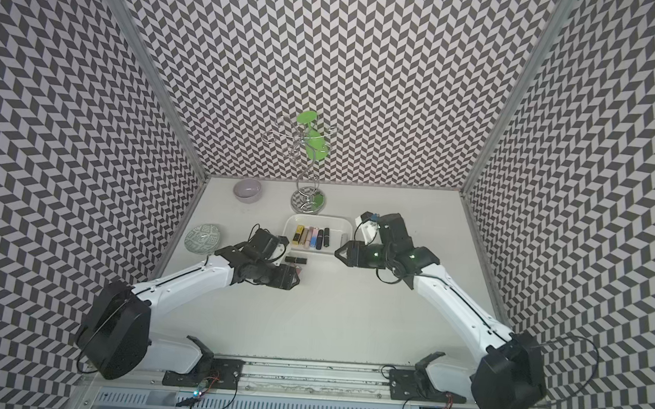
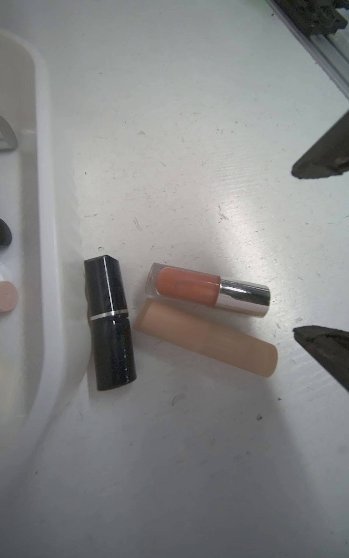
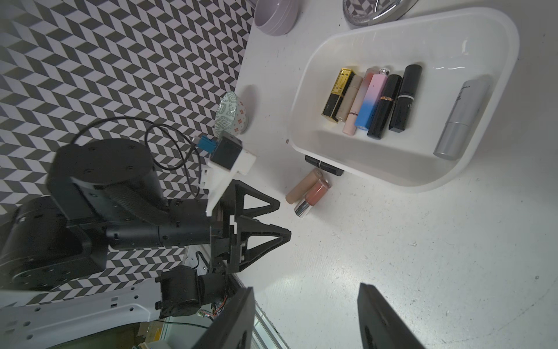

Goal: Put the lipstick into the storage box
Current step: Pick up the lipstick at the center of the board.

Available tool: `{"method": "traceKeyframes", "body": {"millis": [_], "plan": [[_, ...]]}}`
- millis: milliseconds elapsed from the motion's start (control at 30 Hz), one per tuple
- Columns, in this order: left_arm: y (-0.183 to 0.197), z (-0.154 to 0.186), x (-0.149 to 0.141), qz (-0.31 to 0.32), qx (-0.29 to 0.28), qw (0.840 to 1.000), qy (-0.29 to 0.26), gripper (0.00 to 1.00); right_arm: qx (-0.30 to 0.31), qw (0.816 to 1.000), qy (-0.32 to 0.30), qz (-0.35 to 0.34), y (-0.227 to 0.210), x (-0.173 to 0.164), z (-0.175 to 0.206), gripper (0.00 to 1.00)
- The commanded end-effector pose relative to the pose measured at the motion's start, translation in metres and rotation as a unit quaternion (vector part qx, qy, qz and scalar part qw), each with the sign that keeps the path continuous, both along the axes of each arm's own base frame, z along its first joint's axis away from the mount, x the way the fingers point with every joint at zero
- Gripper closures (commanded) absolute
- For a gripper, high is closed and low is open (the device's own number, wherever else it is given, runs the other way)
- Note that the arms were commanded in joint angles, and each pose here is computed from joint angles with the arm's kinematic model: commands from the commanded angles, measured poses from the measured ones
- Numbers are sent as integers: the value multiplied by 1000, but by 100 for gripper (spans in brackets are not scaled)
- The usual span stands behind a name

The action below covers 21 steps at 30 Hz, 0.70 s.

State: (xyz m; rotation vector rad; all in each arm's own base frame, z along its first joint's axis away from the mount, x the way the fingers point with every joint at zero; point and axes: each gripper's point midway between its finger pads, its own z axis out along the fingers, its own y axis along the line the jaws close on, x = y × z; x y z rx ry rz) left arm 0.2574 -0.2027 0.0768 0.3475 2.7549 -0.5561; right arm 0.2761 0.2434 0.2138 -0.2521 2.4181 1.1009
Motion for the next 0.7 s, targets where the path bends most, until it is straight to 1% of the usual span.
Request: {"method": "traceKeyframes", "body": {"millis": [0, 67, 167, 433, 667], "plan": [[-10, 7, 14, -18, 1, 1000, -25, 22, 7, 999, -31, -3, 0, 2, 14, 41], [-12, 4, 16, -20, 4, 1000, -23, 26, 4, 1000, -31, -3, -1, 2, 13, 41], [-13, -2, 18, -20, 10, 1000, -15, 28, 1, 1000, -31, -2, -1, 2, 12, 41], [-18, -15, 23, -21, 22, 1000, -5, 31, -8, 999, -39, 4, -1, 6, 13, 41], [-18, -32, 28, -22, 57, 998, 4, 34, -16, 999, -41, 13, 0, 7, 12, 41]]}}
